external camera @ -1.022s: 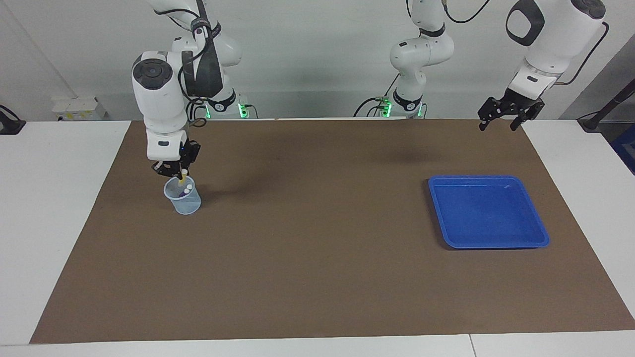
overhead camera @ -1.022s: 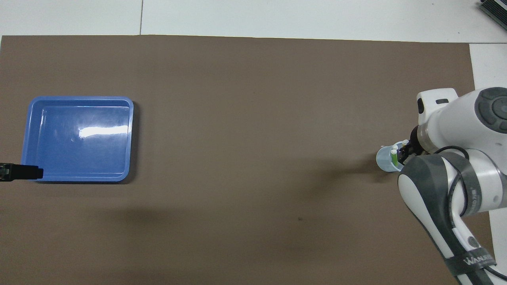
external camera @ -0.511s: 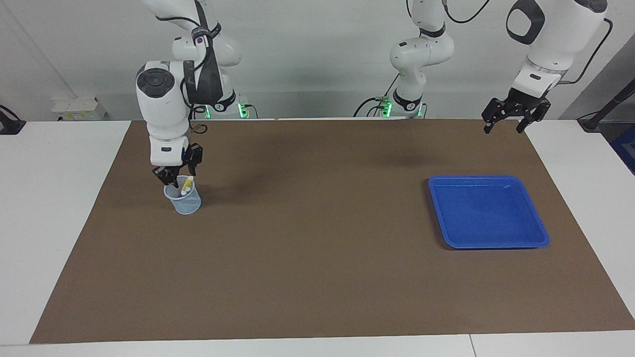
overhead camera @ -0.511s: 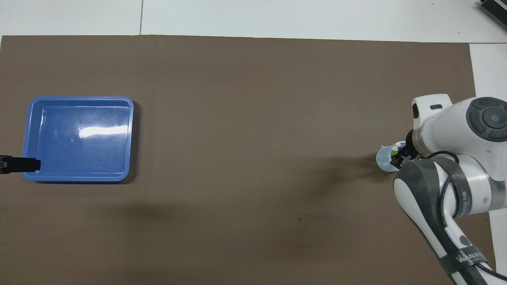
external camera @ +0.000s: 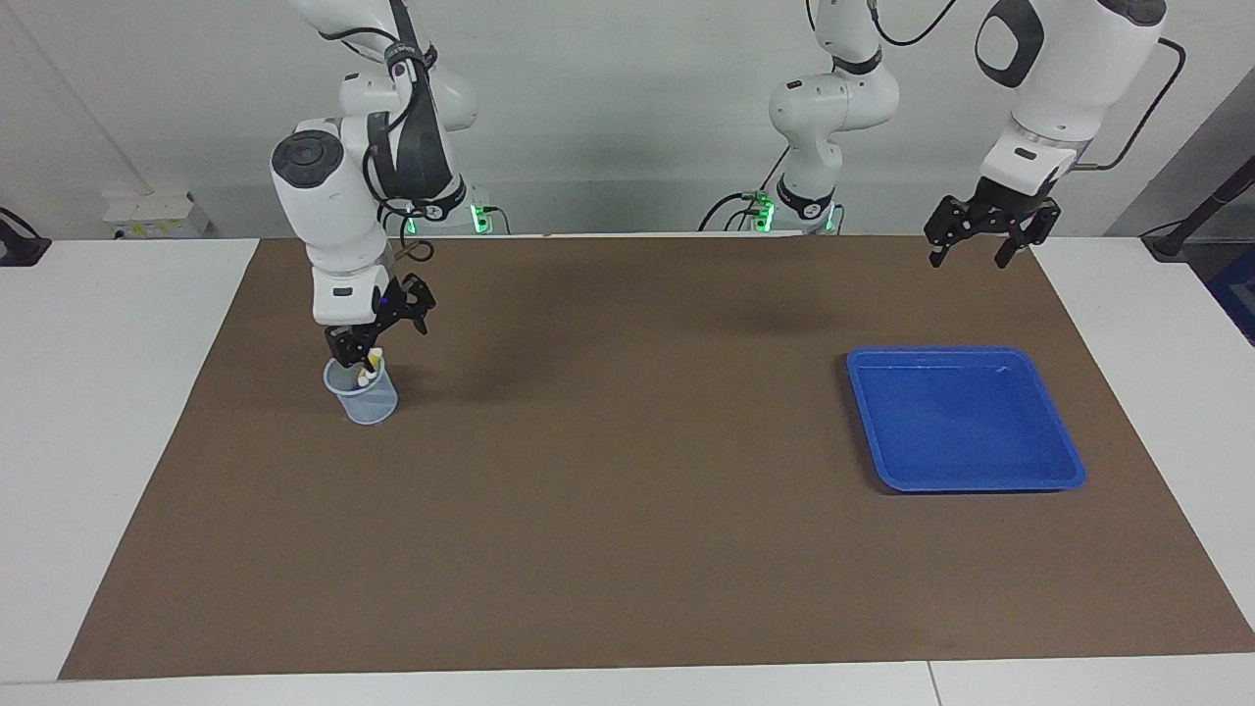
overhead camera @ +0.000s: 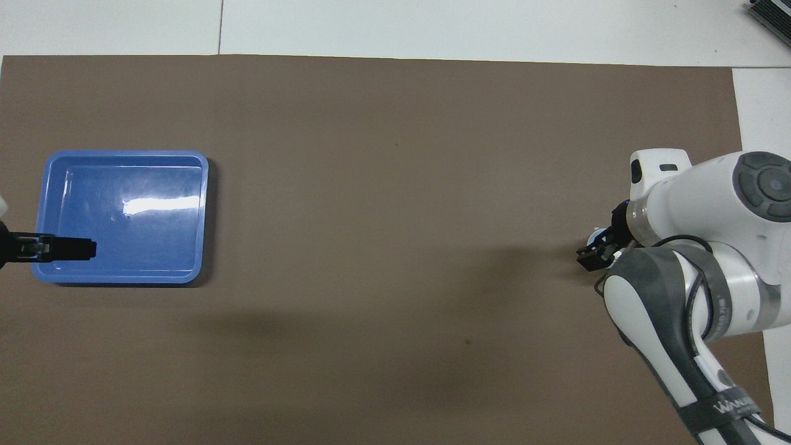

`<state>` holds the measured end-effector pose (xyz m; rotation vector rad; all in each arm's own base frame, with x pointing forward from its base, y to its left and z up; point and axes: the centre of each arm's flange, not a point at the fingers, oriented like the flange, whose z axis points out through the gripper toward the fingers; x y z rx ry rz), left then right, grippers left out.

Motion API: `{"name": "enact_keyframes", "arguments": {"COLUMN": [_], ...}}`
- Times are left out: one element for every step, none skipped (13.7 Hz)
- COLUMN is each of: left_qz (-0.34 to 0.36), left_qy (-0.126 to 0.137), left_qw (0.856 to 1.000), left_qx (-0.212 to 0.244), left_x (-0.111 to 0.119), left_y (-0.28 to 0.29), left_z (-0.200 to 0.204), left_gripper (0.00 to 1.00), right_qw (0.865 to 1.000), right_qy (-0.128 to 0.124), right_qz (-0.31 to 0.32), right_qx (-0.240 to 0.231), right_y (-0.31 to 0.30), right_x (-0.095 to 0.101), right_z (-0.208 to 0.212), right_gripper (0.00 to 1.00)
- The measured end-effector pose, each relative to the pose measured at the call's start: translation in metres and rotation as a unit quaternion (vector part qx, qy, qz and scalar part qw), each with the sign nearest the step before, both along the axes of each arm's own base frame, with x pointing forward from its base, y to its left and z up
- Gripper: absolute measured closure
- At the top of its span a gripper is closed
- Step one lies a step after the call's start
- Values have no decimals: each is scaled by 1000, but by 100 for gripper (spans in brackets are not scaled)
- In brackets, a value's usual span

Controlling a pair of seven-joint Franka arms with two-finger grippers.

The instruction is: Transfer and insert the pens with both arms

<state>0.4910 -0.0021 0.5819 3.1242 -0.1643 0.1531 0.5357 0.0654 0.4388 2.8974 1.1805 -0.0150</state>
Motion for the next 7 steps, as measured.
{"name": "enact_keyframes", "arguments": {"left_qz": [-3,-6,-7,-9,-12,-16,-20], "left_qy": [-7,-9,-8,-5,0,4,7], "left_qw": [1000,1000,1000,1000,1000,1000,1000], "left_qx": [-1,-3,-4,-4,-5,-5,-6], "left_x": [8,15,20,25,28,32,35], "left_y": [-5,-7,-7,-9,-12,-15,-19], "left_z": [10,20,27,34,38,40,41], "left_gripper": [0,0,0,0,0,0,0], "right_qw": [1000,1000,1000,999,999,998,996], "right_qy": [-1,-2,-2,0,1,3,5], "right_qz": [-10,-19,-27,-34,-44,-56,-68], "right_qx": [3,5,10,19,29,39,49], "right_y": [8,13,16,17,18,19,22], "right_x": [-1,-1,-1,-1,-1,-1,-2], "right_z": [1,2,3,3,3,3,3], "right_gripper": [0,0,0,0,0,0,0]}}
